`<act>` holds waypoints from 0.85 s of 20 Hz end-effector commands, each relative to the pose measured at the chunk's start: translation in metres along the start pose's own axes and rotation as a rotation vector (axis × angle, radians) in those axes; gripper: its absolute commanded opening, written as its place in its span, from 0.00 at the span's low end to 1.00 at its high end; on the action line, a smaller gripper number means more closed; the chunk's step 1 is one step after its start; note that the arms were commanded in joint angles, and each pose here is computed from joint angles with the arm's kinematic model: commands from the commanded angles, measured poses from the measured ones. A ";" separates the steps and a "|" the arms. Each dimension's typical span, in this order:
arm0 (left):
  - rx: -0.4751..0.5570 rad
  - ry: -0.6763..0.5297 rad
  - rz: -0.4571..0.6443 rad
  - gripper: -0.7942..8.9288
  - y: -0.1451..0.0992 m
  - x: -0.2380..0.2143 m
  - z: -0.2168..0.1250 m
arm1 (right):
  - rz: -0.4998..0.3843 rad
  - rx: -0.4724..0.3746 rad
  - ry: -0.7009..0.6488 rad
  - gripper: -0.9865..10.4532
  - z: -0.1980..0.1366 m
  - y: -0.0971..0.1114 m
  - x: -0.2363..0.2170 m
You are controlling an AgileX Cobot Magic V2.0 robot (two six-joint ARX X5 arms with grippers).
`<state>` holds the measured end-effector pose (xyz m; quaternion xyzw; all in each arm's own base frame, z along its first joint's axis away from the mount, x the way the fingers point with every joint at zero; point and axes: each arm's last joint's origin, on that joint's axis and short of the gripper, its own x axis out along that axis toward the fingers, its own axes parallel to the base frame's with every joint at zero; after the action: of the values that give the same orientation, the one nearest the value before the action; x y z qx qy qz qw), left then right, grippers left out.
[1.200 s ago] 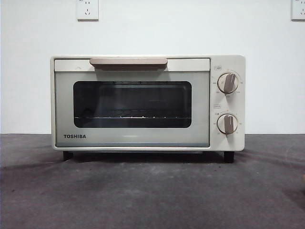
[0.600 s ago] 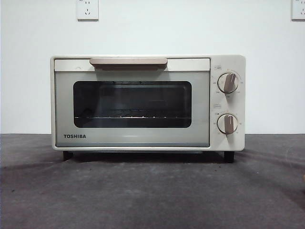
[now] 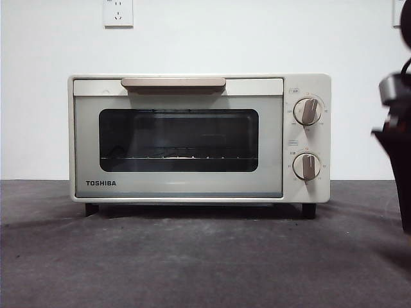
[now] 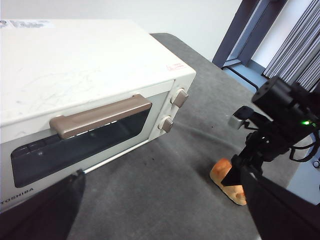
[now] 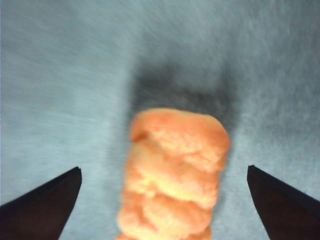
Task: The left arm flap open the oven, the right arm pick bread and place it into oven, the left arm flap close the oven
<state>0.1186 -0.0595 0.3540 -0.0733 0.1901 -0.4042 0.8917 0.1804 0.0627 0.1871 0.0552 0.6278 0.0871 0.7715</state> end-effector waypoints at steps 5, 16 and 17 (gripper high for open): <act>0.027 -0.016 -0.010 0.60 -0.002 -0.001 0.006 | -0.024 0.022 0.076 0.42 0.009 0.001 0.024; -0.069 0.125 0.013 0.43 0.014 0.029 0.008 | 0.036 -0.001 -0.069 0.19 -0.003 0.007 -0.041; -0.084 0.152 0.016 0.35 0.018 0.036 0.010 | 0.059 -0.008 -0.104 0.19 -0.007 0.007 -0.053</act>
<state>0.1566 -0.0737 0.3402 -0.0812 0.2891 -0.3873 0.8717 0.1611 0.0573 0.2344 0.0733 0.5888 0.1067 0.7979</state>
